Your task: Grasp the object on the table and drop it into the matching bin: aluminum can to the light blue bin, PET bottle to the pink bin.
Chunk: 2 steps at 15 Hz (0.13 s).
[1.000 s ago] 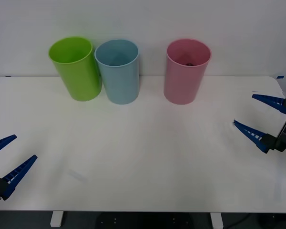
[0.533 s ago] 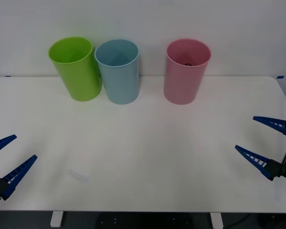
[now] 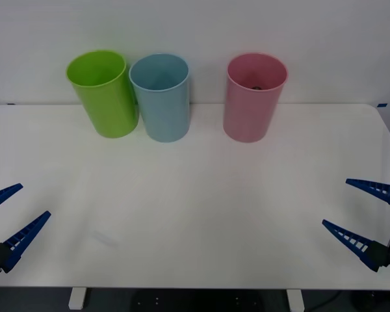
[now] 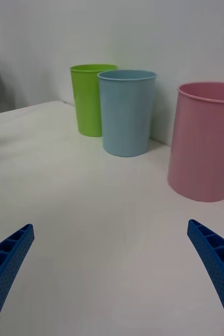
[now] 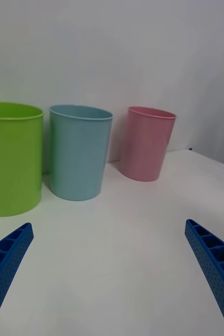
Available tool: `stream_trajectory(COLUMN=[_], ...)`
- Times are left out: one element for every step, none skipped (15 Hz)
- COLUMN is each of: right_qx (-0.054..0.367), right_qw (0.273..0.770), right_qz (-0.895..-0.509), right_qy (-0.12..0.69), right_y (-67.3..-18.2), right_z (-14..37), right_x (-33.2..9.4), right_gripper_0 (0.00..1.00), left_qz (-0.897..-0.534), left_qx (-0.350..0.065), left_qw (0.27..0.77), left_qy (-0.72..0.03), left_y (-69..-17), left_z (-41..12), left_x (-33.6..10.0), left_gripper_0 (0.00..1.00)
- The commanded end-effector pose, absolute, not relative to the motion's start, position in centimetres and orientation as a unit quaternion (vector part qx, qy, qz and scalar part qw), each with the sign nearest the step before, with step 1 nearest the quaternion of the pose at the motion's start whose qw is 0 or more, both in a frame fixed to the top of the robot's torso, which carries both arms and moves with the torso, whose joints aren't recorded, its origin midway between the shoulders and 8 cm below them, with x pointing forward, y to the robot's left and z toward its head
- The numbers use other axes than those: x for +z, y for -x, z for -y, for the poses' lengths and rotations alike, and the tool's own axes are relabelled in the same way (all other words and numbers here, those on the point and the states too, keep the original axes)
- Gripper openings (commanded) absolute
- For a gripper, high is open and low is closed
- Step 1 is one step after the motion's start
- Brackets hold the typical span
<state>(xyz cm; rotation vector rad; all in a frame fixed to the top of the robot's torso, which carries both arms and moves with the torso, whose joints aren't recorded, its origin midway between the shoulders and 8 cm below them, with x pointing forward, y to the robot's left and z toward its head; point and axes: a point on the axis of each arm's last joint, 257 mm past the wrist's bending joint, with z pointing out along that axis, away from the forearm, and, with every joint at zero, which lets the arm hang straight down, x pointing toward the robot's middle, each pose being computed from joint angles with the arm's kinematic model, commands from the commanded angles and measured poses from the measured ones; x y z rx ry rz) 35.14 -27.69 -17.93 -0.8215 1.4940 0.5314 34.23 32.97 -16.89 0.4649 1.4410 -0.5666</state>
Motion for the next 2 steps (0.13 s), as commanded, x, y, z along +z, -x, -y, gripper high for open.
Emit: stream_trajectory(right_qx=[0.232, 0.232], right_qw=[0.627, 0.627], right_qz=[-0.652, -0.652], right_qy=[0.358, 0.358], right_y=[-35.12, -35.12], right_z=[27.7, 27.7], right_x=[-17.97, -17.97], right_gripper_0=[1.0, 1.0], left_qz=[-0.645, -0.645], left_qx=[-0.253, -0.253], left_qw=[0.691, 0.691], left_qy=[-0.208, -0.208], left_y=[-34.23, -34.23], left_z=[-32.97, -32.97], left_x=[-16.89, -16.89], left_gripper_0=[1.0, 1.0])
